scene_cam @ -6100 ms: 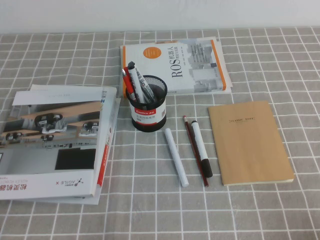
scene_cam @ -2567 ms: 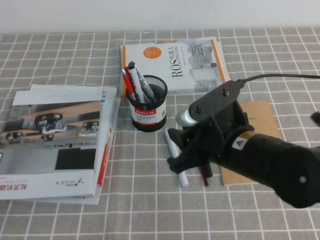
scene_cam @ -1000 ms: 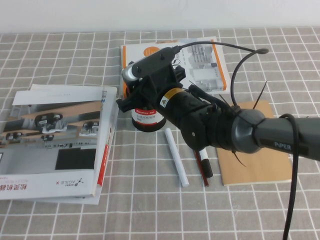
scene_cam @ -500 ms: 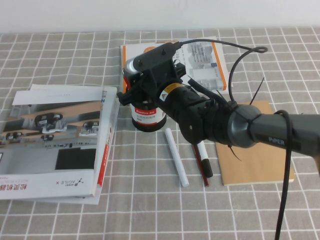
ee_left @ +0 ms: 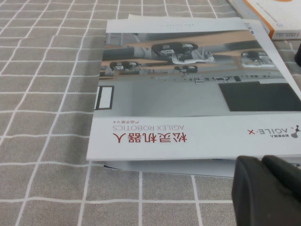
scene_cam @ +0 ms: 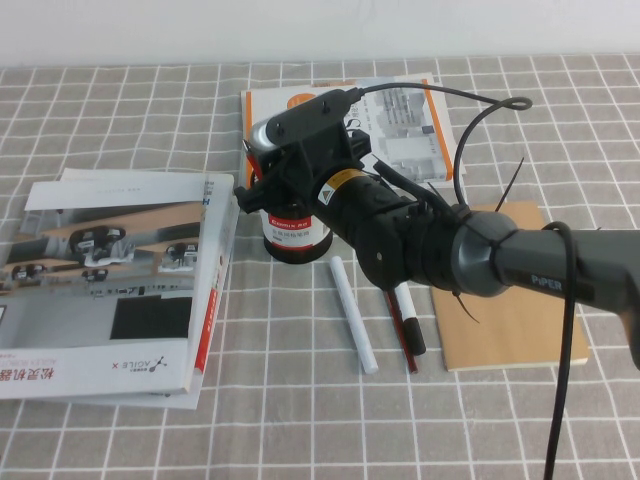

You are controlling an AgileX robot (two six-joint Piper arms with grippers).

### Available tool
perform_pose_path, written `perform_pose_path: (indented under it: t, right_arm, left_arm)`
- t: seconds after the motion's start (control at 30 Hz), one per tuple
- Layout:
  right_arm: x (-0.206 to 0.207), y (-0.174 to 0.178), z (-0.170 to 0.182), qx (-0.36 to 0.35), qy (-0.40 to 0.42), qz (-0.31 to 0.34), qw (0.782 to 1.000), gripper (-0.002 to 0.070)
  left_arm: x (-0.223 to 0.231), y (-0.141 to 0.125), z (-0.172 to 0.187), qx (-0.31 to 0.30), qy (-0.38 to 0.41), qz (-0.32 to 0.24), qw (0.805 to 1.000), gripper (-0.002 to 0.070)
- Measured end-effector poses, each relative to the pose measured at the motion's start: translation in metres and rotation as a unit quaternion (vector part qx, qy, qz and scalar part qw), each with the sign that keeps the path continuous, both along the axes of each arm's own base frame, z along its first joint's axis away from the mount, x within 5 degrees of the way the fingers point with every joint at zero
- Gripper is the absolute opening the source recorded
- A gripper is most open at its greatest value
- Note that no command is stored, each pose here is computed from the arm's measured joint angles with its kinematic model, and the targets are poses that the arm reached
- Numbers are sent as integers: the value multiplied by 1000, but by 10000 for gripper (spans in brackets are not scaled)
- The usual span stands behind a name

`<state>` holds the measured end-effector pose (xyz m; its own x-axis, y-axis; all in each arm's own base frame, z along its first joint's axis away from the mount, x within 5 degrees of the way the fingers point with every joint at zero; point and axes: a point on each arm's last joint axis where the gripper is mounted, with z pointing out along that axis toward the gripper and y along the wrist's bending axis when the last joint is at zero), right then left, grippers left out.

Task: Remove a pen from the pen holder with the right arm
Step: 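Take a marker out of the pen holder and lay it on the table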

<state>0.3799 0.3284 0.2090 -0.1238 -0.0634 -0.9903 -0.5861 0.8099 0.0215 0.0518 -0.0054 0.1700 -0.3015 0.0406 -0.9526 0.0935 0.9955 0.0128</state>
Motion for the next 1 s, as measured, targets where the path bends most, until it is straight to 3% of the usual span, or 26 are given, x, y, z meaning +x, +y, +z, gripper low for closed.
perform_pose_path:
  t: [0.4,1.0]
  right_arm:
    - [0,0,-1,-1,3,0,1000,130]
    - [-3,-2,13,1,4,4,1000,106]
  left_arm:
    - [0,0,0,0,0,0,1000,-5]
    - [0,0,0,0,0,0,1000,-5]
